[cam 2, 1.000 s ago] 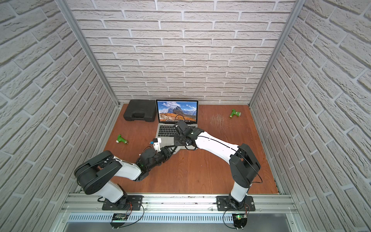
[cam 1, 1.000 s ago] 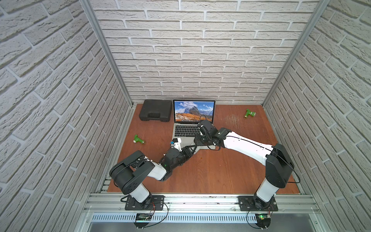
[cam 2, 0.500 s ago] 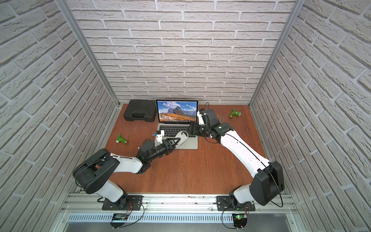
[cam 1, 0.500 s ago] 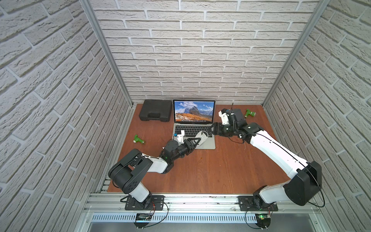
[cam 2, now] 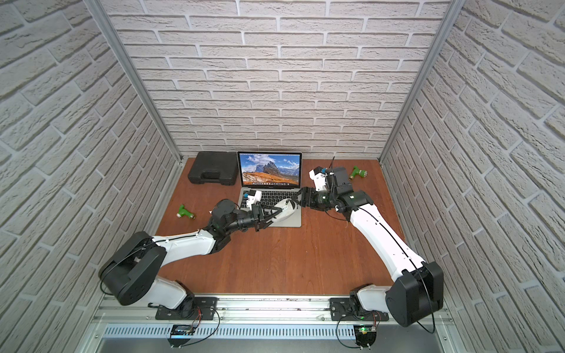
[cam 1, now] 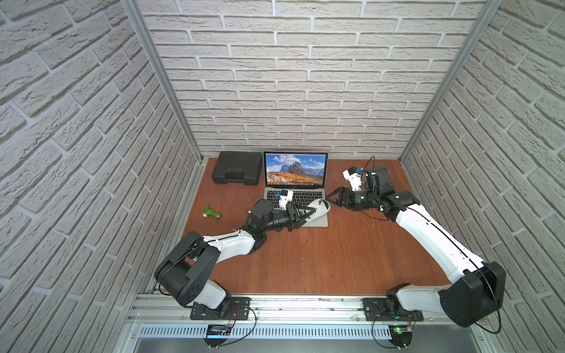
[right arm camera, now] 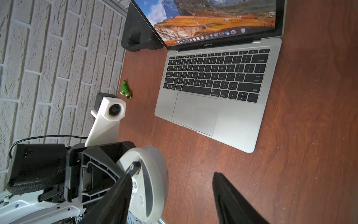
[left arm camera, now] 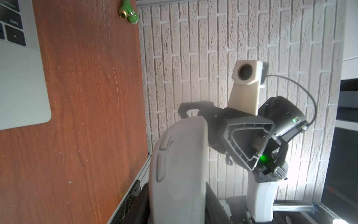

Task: Remove the wireless mouse receiver from the laptop
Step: Take out the USB plug from the mouse.

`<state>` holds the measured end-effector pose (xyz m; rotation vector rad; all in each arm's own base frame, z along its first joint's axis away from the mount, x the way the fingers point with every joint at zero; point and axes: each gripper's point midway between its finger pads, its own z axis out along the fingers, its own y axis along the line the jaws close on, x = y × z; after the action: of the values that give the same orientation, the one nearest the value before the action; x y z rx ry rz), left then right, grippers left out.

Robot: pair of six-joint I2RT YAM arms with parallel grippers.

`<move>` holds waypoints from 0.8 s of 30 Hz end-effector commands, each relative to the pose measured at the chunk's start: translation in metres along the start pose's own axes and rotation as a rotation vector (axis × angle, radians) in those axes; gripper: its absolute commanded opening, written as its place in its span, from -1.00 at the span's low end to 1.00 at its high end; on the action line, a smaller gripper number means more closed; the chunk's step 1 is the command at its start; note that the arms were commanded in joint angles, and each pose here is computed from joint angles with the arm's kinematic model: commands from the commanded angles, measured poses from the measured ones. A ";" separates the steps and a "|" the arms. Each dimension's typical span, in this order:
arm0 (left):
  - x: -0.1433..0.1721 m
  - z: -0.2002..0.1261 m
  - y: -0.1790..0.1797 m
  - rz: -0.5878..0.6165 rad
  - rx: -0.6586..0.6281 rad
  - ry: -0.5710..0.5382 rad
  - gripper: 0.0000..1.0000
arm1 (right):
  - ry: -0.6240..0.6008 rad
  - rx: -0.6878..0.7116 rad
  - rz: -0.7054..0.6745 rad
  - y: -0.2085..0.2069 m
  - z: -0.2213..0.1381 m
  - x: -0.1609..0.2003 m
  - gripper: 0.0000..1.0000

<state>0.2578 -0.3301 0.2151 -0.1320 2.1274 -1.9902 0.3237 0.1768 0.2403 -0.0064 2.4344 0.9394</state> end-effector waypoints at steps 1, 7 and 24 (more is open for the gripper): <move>0.006 -0.001 -0.009 0.041 -0.025 0.062 -1.00 | -0.075 0.056 -0.105 0.003 -0.024 -0.012 0.30; -0.010 -0.008 0.008 0.105 -0.146 -0.036 -1.00 | -0.077 0.265 -0.108 -0.002 -0.034 -0.011 0.13; -0.018 0.018 0.014 0.043 -0.013 0.053 -1.00 | 0.028 0.384 -0.405 0.040 -0.003 -0.021 -0.14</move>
<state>0.2865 -0.3279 0.1569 -0.2670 2.2710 -1.7974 0.3308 0.2063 0.2648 -0.2204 2.5352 0.2806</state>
